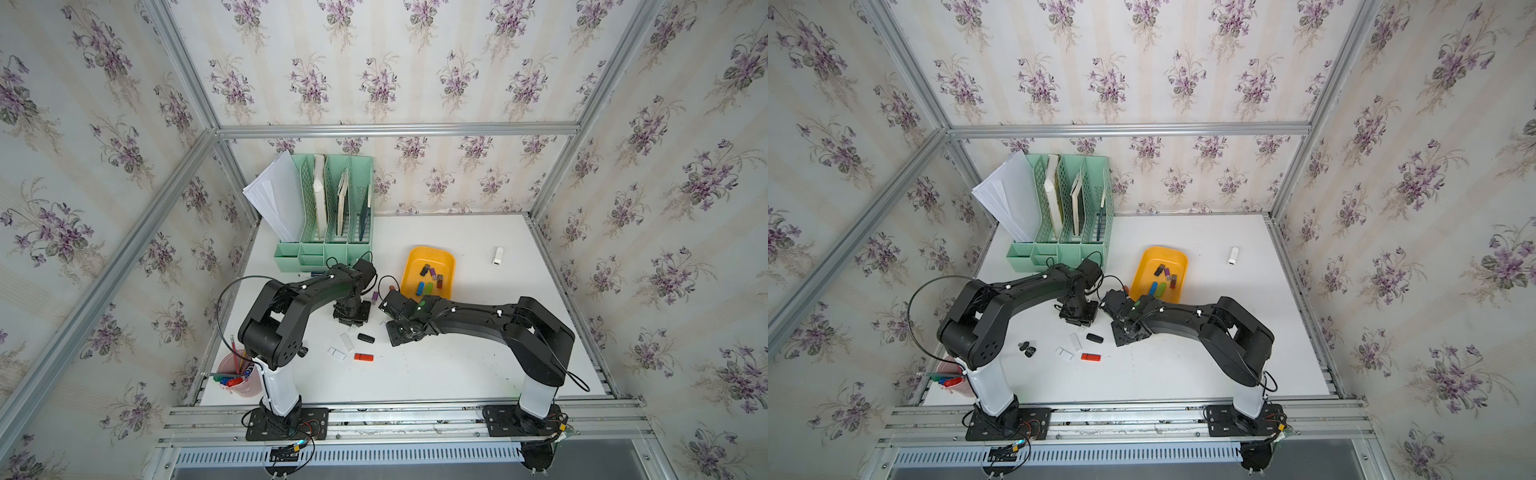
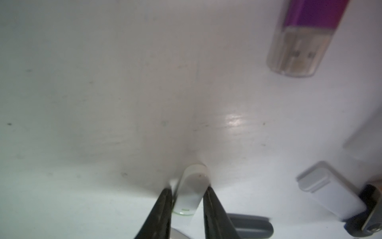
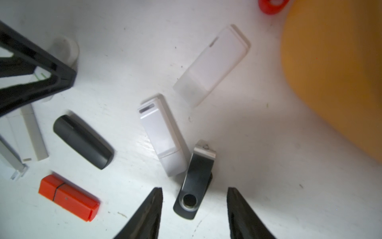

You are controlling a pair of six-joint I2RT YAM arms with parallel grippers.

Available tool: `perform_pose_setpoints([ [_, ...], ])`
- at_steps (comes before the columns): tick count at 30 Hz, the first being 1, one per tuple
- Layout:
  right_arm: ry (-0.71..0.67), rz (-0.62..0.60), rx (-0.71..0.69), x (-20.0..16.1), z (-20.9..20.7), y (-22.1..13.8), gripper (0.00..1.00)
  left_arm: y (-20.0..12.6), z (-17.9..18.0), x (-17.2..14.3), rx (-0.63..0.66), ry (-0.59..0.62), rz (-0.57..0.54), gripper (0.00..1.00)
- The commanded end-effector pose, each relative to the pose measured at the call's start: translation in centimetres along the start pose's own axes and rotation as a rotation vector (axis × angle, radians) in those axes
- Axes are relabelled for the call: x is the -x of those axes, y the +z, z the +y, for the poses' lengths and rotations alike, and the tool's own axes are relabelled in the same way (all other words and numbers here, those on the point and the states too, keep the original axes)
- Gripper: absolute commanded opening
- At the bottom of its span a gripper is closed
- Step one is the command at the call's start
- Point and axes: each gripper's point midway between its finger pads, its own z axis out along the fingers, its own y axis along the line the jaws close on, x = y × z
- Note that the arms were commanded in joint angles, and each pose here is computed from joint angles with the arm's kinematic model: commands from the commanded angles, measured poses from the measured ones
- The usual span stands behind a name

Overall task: Put the usb flash drive into the storage box
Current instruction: Pick up the USB flash from the center of the board.

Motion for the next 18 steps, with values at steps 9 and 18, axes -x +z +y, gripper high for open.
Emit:
perform_pose_setpoints([
  [9,-0.007,0.022,-0.060,-0.5,-1.1,0.4,0.51,0.4,0.2,-0.6,0.005,0.006,0.030,0.29],
  [18,-0.016,0.023,-0.117,-0.4,-2.0,0.7,0.49,0.4,0.3,-0.6,0.009,0.006,0.031,0.29],
])
